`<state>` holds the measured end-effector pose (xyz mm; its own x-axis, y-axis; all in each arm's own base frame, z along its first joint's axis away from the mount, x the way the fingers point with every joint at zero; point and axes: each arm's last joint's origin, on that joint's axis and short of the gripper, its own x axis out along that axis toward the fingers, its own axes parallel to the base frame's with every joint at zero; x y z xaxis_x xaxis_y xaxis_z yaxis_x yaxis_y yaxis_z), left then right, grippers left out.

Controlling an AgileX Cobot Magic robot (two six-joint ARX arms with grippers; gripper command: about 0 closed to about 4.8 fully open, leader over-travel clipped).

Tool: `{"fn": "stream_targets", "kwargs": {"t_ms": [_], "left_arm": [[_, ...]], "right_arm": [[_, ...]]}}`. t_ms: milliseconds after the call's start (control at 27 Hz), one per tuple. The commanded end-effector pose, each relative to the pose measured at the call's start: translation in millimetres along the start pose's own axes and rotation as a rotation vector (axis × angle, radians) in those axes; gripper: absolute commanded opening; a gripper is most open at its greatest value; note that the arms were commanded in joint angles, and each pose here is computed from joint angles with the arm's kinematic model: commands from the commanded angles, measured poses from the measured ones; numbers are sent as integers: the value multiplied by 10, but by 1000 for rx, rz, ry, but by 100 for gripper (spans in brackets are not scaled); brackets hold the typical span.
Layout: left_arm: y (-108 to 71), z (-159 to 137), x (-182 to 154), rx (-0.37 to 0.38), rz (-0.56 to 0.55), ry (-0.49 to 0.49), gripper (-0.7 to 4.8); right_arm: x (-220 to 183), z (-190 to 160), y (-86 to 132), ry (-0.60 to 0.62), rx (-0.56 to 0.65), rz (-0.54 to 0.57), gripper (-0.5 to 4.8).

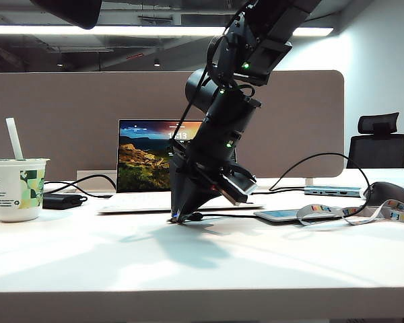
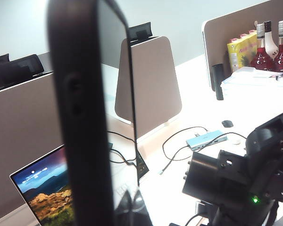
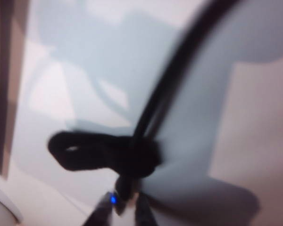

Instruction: Pick up the black phone, pick up the charger plug, insert the charger plug into the phone's charging port, and finally place the connected phone back on the desk.

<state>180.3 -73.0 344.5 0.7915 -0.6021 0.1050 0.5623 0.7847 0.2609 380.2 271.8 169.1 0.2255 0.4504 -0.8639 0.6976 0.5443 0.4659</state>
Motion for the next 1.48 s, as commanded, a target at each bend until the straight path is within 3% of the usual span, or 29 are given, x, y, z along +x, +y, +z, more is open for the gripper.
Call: {"fn": "stream_targets", "kwargs": {"t_ms": [37,408,704,964,1298,1483], "left_arm": [[16,83,-25,13,16,-49,-6],[14,88,-33,14,16,-50,-6],[14,90,-36,14,16,-51,-6],[-3,39,-34,-4,-14,-3,-6],[-34,0,-35,-25,-97,23,-6],[-43,2,-35,-84,-126,19,-6]], "right_arm": [[120,15,-135,7,23,-101,-9],[16,69,-103,73,-111,-67,-9],[-428,142,26,50,-305,52,-8],[-1037,215,170,65,-482,270,-8],[-1868,181,290,-34,-745,571,-7],[-2157,155,280,-51,-846,668,-7]]}}
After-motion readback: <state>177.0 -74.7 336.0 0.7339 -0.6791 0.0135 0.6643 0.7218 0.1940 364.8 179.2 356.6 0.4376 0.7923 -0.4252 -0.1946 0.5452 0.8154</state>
